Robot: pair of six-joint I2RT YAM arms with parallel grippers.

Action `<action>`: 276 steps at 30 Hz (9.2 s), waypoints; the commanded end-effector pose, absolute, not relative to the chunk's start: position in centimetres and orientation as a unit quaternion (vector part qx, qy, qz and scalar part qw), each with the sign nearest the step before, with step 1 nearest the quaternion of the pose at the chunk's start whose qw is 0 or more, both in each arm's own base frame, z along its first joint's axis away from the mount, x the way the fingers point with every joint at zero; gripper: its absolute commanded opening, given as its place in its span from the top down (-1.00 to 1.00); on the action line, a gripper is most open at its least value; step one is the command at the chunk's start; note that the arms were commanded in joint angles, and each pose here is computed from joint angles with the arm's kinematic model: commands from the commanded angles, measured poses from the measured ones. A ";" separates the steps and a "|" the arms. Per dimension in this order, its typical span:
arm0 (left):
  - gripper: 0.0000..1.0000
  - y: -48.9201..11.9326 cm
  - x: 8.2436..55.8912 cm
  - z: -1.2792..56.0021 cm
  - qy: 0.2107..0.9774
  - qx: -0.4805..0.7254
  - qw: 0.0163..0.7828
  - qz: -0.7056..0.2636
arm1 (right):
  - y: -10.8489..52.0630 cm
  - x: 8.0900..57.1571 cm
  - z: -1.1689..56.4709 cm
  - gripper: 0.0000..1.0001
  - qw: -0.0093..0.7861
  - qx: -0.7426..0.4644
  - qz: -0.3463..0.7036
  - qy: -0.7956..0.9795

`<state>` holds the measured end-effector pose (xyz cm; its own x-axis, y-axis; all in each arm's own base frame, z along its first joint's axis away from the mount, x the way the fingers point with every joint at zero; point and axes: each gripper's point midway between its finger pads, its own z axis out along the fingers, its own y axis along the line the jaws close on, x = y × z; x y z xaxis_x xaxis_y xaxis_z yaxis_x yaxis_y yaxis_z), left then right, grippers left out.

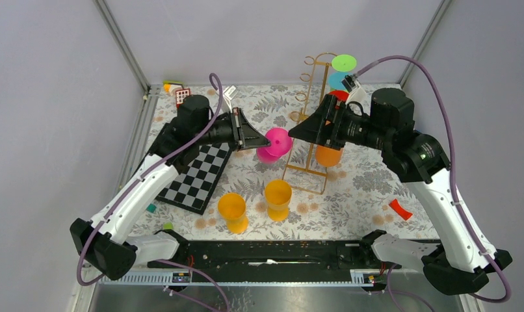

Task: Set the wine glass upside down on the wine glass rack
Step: Turn the wine glass upside down at the wine rack, then pick up the wine glass at the center of the board.

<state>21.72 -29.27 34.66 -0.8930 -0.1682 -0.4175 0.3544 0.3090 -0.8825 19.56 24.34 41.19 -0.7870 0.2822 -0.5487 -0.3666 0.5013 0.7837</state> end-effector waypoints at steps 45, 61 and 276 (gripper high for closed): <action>1.00 -27.2 36.2 42.4 0.705 -0.067 0.426 -0.563 | 18.2 21.1 42.0 -0.99 0.401 0.060 0.429 0.807; 1.00 -30.3 41.4 44.8 0.677 -0.087 0.401 -0.611 | 18.8 23.6 43.4 -0.99 0.422 0.049 0.430 0.797; -0.06 -30.6 18.4 14.4 0.837 0.407 0.246 -0.272 | 14.2 21.7 39.1 -0.99 0.406 0.208 0.450 0.768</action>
